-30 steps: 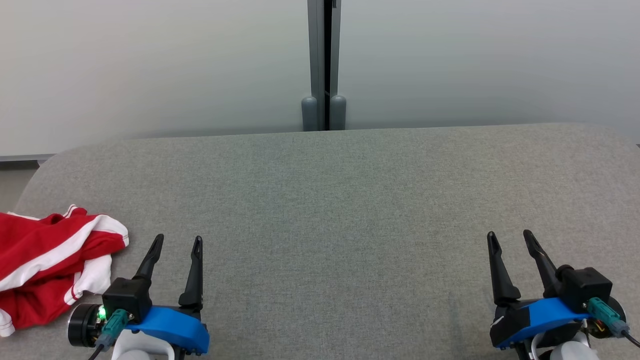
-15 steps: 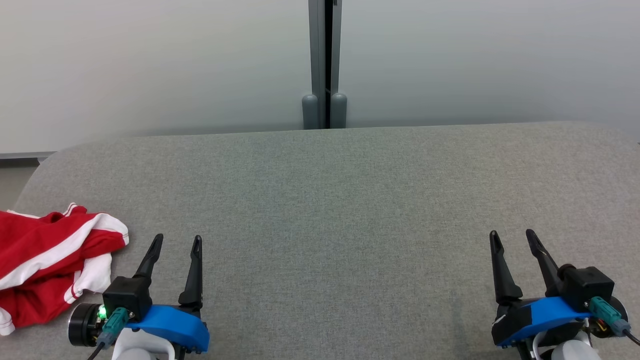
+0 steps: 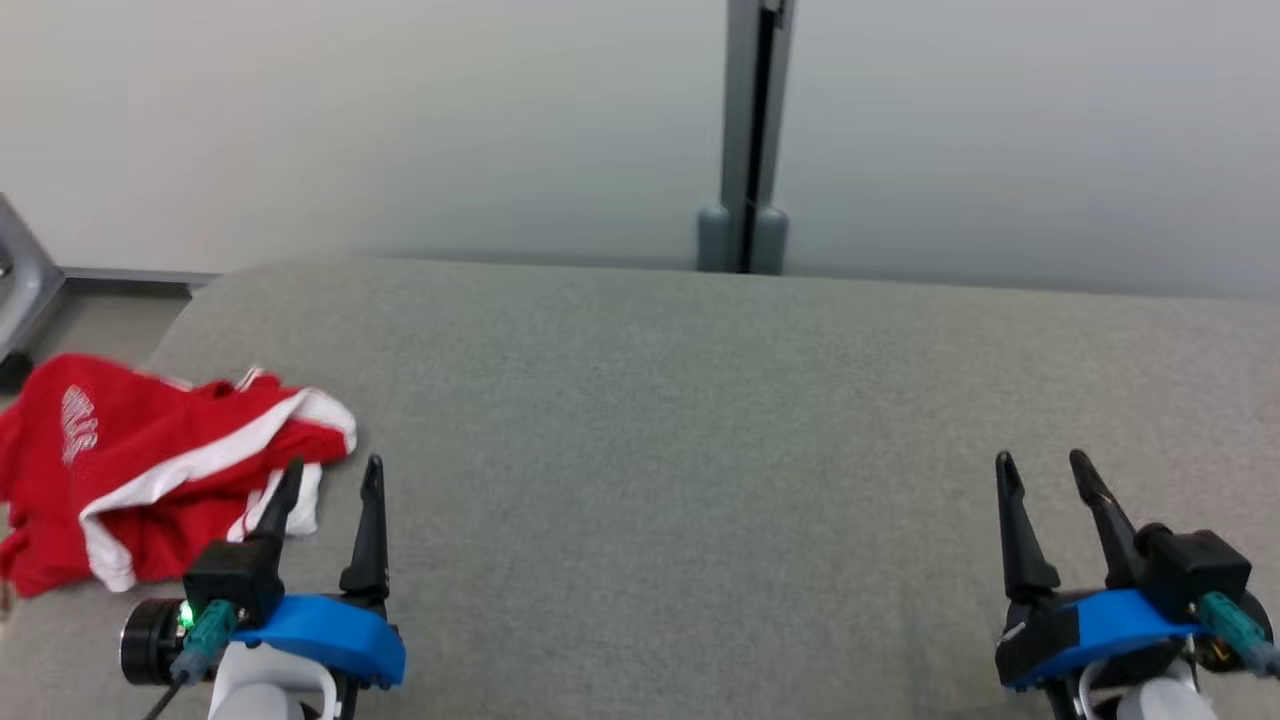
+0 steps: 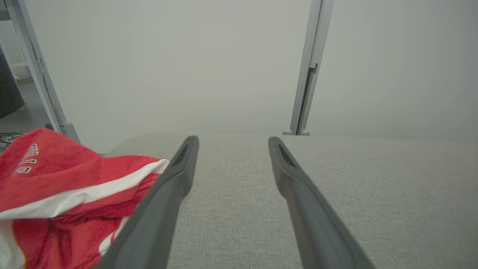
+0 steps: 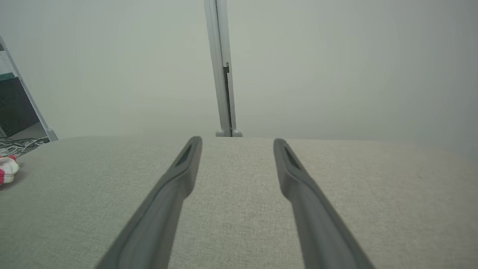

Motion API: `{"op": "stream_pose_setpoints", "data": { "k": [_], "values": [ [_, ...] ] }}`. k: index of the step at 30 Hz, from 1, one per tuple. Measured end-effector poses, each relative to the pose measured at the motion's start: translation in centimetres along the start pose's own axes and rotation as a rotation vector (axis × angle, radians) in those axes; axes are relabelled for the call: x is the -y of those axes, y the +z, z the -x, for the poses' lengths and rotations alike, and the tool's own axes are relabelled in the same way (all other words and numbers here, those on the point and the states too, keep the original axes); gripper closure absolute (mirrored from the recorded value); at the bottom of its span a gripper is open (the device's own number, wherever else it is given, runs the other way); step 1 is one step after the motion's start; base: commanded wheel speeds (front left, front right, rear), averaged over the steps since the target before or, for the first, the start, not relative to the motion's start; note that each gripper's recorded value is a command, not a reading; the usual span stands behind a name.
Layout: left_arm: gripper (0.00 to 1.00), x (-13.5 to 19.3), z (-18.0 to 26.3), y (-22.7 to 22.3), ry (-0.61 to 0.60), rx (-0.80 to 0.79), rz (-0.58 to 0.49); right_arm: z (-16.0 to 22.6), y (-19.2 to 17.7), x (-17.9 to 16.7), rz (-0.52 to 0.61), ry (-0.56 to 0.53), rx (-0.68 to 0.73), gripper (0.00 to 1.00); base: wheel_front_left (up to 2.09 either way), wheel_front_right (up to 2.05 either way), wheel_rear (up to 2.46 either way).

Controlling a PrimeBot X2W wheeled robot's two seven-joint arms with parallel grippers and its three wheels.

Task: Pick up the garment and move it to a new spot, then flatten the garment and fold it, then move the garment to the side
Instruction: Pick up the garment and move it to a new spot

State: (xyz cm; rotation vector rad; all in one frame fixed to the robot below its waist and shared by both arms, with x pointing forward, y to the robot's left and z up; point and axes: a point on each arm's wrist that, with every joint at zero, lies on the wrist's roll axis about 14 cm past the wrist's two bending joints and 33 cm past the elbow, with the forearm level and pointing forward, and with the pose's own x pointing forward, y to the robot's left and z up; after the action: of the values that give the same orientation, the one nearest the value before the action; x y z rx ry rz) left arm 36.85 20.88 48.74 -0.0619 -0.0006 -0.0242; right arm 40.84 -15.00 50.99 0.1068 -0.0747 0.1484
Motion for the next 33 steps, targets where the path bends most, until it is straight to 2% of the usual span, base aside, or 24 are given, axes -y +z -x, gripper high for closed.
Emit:
{"op": "stream_pose_setpoints", "data": {
  "k": [10,19,26,33],
  "values": [
    [0.0,-8.1,5.2,1.2,0.265,0.036,-0.002,-3.7,0.1,-9.2,-0.019,0.255,0.002,0.0,0.0,0.0,0.0],
    [0.0,-12.7,9.3,1.5,0.442,0.04,-0.005,-5.1,-1.1,-15.6,-0.042,0.425,-0.03,0.0,0.0,0.0,0.0],
    [0.0,-14.2,10.9,1.3,0.508,0.028,-0.013,-5.4,-2.1,-17.6,-0.049,0.482,-0.057,0.0,0.0,0.0,0.0],
    [0.0,-14.3,9.5,0.7,0.502,-0.005,-0.023,-6.3,-2.9,-17.4,-0.043,0.488,-0.076,0.0,0.0,0.0,0.0]
  ]
}}
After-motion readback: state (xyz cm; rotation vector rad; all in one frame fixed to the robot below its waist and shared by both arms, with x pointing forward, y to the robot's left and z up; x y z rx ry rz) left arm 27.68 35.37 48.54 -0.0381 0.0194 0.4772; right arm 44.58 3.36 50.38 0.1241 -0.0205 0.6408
